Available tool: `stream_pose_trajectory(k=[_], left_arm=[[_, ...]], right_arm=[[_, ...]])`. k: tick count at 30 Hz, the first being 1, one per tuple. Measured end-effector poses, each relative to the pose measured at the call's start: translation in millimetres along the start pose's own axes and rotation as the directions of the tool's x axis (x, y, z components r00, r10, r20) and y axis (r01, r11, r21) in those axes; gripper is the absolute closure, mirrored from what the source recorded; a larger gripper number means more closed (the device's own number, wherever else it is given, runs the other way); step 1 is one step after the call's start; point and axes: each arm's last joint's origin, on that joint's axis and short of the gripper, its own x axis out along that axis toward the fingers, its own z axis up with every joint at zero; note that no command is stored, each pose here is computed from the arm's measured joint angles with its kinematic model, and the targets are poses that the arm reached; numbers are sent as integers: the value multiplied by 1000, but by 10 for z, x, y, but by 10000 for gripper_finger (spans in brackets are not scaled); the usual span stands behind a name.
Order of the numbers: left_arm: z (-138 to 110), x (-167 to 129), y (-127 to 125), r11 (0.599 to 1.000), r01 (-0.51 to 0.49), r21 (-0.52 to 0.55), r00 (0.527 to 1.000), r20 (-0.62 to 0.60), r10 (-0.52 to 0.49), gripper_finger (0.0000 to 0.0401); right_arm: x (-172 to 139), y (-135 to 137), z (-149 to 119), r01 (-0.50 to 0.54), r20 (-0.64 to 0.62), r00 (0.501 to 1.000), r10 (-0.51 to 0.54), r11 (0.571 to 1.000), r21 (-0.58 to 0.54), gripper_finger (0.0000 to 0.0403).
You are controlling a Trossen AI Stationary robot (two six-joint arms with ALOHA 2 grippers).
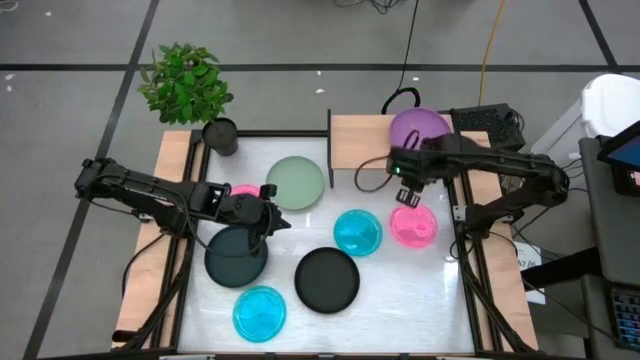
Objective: Place and stack plates onto a shelf
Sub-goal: Put the bottom pink plate on the shelf
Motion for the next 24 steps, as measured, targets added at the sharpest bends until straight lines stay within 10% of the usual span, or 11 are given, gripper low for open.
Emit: stream_pose_trajectory(k=[12,24], left_arm=[[0,0,-1,1000,0,-18,1000,0,0,398],[0,0,-1,999,0,-36,1000,0,0,398]], right_arm=[[-149,1104,-383,-52,74,996,59,994,-92,303],[0,1645,-805,-41,44,998,45,995,-92,303]])
